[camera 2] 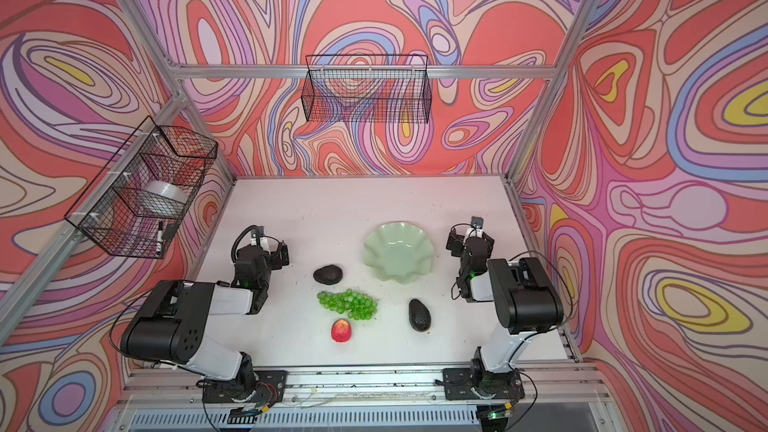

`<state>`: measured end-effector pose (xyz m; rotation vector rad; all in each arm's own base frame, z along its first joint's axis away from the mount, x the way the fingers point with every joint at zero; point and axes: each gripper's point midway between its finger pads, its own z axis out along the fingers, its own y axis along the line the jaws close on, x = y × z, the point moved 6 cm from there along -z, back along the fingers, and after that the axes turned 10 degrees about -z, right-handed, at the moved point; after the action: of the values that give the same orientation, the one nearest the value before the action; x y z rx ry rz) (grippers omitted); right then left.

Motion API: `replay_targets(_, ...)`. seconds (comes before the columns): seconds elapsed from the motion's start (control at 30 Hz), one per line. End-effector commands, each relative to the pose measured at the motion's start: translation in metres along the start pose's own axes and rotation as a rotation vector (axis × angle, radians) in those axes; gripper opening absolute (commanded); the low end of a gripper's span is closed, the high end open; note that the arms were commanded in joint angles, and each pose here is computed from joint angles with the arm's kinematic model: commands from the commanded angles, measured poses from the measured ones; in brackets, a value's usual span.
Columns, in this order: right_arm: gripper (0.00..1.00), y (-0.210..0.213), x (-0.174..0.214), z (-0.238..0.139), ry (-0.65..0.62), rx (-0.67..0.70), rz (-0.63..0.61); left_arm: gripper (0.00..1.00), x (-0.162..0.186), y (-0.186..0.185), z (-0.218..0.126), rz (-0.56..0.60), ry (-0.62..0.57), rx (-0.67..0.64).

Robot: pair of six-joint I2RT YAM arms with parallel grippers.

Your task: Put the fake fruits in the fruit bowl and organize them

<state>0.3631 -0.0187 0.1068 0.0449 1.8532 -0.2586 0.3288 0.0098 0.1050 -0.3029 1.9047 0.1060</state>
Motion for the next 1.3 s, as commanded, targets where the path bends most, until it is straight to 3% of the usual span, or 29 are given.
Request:
replay_targets(0.0,0.98,0.000,-0.006,0.002,-0.017,-0.003,0.015,1.00,-0.008,-0.001,0.002,-0.016,-0.026,0.003)
replay_targets(0.93,0.98,-0.001,-0.008,0.000,-0.027,0.002,0.018,1.00,-0.008,-0.001,0.002,-0.018,-0.027,0.001)
replay_targets(1.03,0.98,-0.015,-0.039,-0.018,-0.050,0.083,0.042,1.00,-0.008,-0.001,0.002,-0.016,-0.026,0.002)
replay_targets(1.1,0.98,-0.028,-0.074,-0.033,-0.031,0.136,0.141,1.00,-0.008,-0.001,0.002,-0.016,-0.027,0.000)
replay_targets(1.23,0.98,-0.031,-0.145,-0.060,0.048,0.046,0.350,1.00,-0.008,-0.001,0.002,-0.017,-0.026,0.000)
replay_targets(1.27,0.98,-0.027,-0.150,-0.064,0.089,0.002,0.333,1.00,-0.008,-0.001,0.002,-0.016,-0.026,0.003)
